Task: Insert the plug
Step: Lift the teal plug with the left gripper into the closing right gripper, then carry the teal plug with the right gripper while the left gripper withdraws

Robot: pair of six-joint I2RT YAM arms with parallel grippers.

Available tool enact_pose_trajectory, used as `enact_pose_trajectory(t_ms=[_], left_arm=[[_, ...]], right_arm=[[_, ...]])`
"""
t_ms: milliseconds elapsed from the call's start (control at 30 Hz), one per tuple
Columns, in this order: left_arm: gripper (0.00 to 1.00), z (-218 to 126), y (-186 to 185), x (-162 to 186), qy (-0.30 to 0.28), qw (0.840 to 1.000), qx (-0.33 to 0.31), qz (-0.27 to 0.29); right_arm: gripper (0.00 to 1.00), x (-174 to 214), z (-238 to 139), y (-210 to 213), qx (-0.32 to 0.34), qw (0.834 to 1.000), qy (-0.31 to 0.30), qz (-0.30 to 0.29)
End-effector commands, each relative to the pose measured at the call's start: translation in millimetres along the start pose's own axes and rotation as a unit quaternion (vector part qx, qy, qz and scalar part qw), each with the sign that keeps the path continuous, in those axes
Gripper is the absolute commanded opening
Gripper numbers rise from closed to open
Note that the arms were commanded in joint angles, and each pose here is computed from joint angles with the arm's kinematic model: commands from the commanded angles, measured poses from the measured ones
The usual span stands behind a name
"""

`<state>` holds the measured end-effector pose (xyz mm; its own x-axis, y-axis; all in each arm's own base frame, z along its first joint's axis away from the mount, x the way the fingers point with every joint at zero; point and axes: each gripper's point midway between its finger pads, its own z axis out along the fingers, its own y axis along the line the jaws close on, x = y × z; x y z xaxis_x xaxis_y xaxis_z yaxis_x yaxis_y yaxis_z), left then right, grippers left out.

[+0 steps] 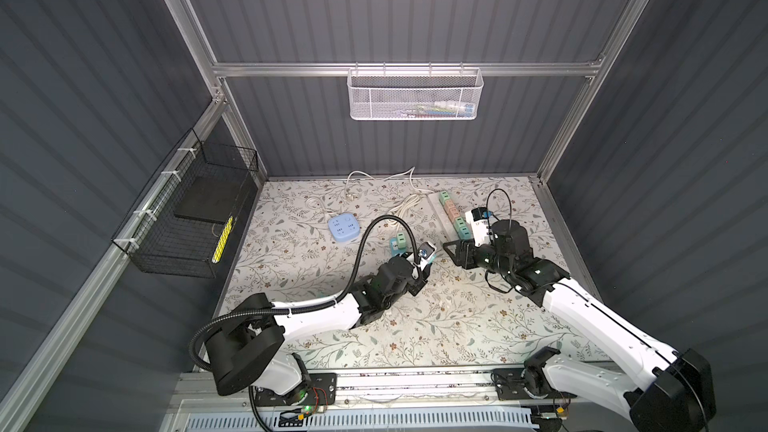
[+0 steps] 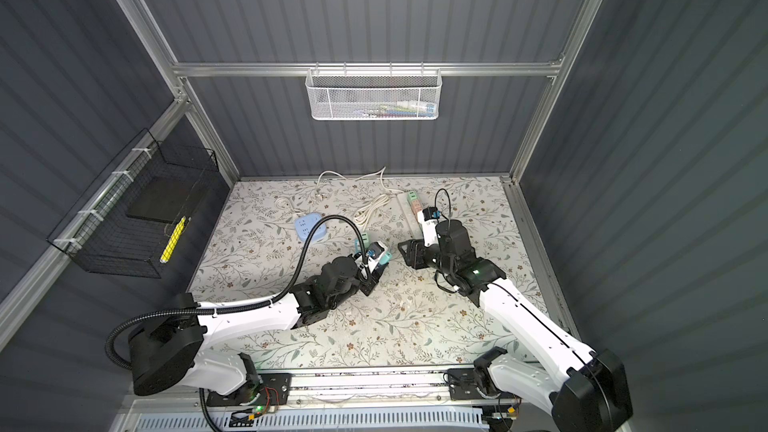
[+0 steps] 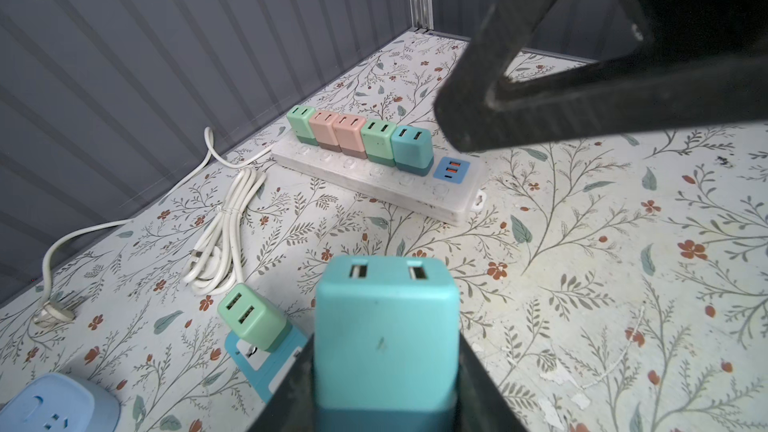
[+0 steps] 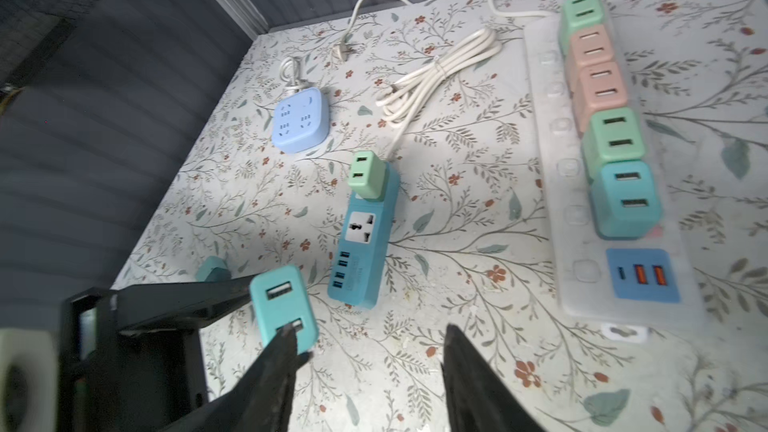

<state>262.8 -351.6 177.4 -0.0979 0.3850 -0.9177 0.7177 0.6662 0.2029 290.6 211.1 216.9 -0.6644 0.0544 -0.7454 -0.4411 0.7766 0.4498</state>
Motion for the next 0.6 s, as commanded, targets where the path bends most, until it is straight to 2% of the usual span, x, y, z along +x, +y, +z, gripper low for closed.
enact_pose_trajectory(t_ms=[0, 333, 567], left_arm=[[0.23, -8, 2, -22, -0.039, 0.999, 0.006, -0.001], [0.23, -12, 0, -27, -0.046, 0.999, 0.017, -0.004], [0.24, -12, 1, -27, -0.046, 0.999, 0.015, -0.003]], right_arm=[[0.56, 0, 0, 31, -0.070, 0.997, 0.019, -0.020], [0.57, 9, 19, 40, -0.105, 0.993, 0.046, -0.006], [0.44, 11, 25, 48, -0.134, 0.989, 0.058, 0.007]])
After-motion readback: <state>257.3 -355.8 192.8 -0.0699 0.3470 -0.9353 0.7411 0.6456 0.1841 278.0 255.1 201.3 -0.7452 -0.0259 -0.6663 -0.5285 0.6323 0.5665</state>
